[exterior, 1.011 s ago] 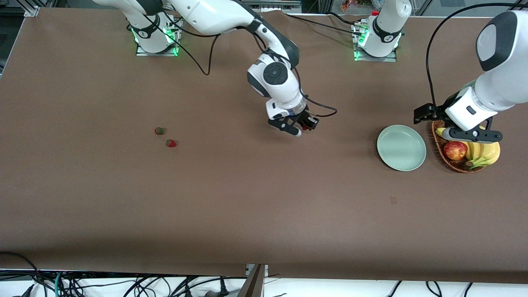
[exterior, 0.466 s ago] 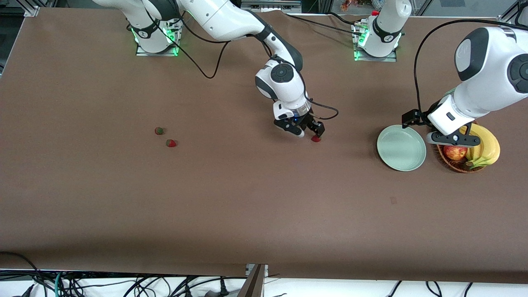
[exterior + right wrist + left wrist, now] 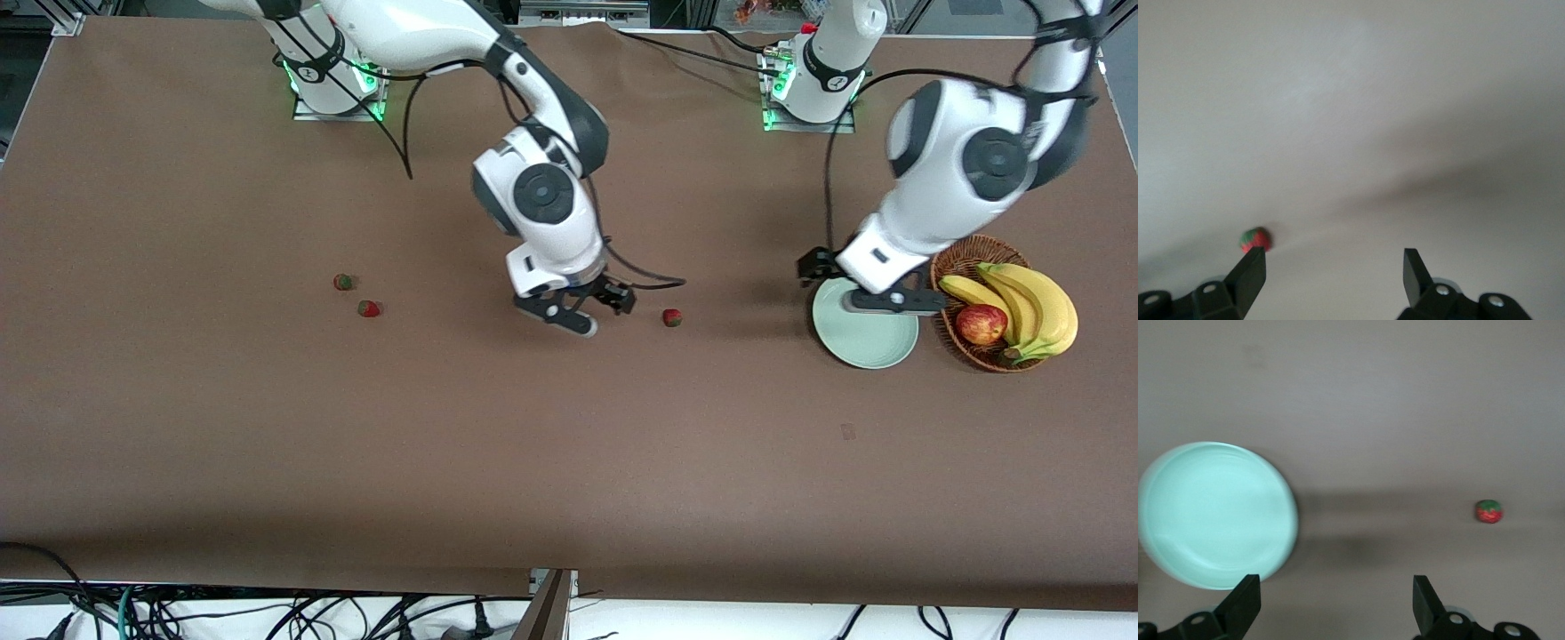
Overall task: Collect all strawberries into plate
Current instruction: 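Grasp the strawberry with the left gripper while the right gripper reaches another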
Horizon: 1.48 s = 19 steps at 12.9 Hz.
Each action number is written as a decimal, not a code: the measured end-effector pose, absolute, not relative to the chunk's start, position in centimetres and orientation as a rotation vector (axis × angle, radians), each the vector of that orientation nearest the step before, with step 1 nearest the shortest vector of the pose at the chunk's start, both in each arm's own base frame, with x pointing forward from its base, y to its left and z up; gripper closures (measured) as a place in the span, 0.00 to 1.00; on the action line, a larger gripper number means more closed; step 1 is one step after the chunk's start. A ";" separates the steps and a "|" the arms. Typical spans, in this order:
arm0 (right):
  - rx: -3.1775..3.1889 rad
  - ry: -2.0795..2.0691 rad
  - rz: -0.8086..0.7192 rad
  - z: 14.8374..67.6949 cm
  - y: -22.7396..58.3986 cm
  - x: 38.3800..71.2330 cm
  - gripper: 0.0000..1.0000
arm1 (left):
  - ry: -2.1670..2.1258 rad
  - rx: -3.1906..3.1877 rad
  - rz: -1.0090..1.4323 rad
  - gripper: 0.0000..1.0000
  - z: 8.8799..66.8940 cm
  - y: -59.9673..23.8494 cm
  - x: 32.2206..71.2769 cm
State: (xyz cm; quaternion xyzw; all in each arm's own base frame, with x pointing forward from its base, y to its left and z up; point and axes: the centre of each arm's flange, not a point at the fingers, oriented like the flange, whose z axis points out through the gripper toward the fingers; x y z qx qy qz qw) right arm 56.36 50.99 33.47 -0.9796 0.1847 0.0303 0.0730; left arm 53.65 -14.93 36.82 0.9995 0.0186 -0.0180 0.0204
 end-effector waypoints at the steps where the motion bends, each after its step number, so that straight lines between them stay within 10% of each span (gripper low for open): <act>1: -2.988 0.480 0.115 34.2 48.9 57.3 0.09 | 0.103 3.091 -0.027 0.00 35.2 -18.3 53.1; 10: -3.285 -0.074 0.347 27.4 25.6 61.7 0.08 | 0.424 3.119 0.096 0.00 20.6 -33.9 53.1; 17: -3.280 -0.165 0.290 20.8 16.5 57.3 0.09 | 0.398 3.130 0.047 0.02 17.4 -34.5 53.3; 19: -3.272 -0.157 0.273 20.0 15.4 55.5 0.12 | 0.387 3.133 0.037 0.20 17.3 -34.8 52.9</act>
